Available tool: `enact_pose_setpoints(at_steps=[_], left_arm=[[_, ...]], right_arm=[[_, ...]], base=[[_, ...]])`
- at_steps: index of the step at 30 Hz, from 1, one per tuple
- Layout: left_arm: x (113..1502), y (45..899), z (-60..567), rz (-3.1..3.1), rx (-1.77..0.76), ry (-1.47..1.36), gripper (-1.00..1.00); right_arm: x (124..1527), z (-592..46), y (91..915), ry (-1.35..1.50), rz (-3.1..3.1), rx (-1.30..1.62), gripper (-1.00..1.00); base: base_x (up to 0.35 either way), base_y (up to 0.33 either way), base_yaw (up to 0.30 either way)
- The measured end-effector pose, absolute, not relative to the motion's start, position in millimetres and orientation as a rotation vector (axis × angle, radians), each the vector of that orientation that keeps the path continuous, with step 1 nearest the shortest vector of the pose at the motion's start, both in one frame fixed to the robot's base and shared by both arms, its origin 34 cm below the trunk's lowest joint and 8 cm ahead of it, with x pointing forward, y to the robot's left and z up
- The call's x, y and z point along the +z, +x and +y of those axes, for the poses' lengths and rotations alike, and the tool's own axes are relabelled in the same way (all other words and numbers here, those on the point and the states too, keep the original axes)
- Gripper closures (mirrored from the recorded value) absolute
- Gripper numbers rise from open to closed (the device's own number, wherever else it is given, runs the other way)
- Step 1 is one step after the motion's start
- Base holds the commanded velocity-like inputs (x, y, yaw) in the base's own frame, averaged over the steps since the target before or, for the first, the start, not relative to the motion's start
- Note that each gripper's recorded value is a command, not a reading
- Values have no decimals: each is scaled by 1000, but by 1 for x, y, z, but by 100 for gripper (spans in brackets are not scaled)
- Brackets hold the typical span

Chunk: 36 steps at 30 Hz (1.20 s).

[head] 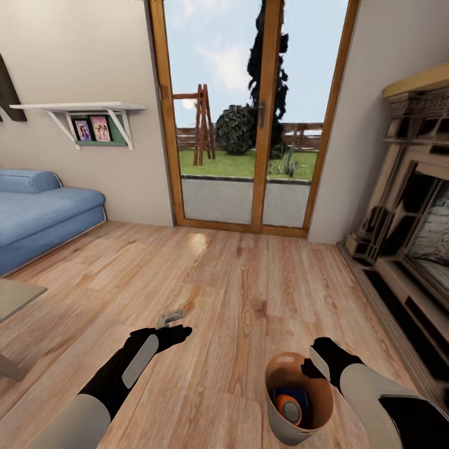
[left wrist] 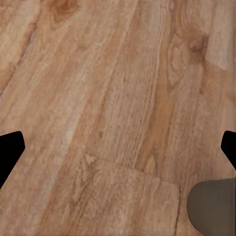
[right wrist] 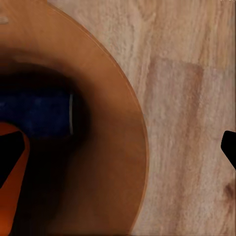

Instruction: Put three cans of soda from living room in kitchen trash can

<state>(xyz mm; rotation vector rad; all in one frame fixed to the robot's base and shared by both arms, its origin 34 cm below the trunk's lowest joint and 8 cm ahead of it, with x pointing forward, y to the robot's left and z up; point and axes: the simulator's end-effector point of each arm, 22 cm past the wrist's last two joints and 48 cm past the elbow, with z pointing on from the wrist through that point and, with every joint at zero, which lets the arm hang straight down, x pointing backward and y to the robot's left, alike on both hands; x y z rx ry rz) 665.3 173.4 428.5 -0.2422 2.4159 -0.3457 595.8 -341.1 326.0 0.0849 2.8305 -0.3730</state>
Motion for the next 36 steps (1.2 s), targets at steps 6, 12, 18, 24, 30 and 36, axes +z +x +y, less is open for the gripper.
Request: enact_pose_setpoints(at_steps=[6, 12, 18, 24, 30, 36], left_arm=[[442, 669, 174, 2416, -344, -242, -100], [455, 672, 174, 2416, -344, -242, -100], [469, 676, 174, 2417, -343, -242, -100], [482, 679, 175, 2417, -342, -242, -100], [495, 682, 175, 2418, -341, -242, -100], [507, 685, 175, 2419, -339, -242, -100]], right_arm=[[340, -341, 599, 85, 2831, -373, -100], [352, -341, 602, 85, 2832, -373, -100], [364, -341, 604, 86, 2834, -370, -100], [377, -340, 607, 87, 2833, -367, -100], [390, -340, 611, 87, 2831, -366, -100], [404, -340, 614, 87, 2830, -366, -100]], base=[[0, 0, 0], [0, 0, 0], [0, 0, 0], [0, 0, 0], [0, 0, 0], [0, 0, 0]])
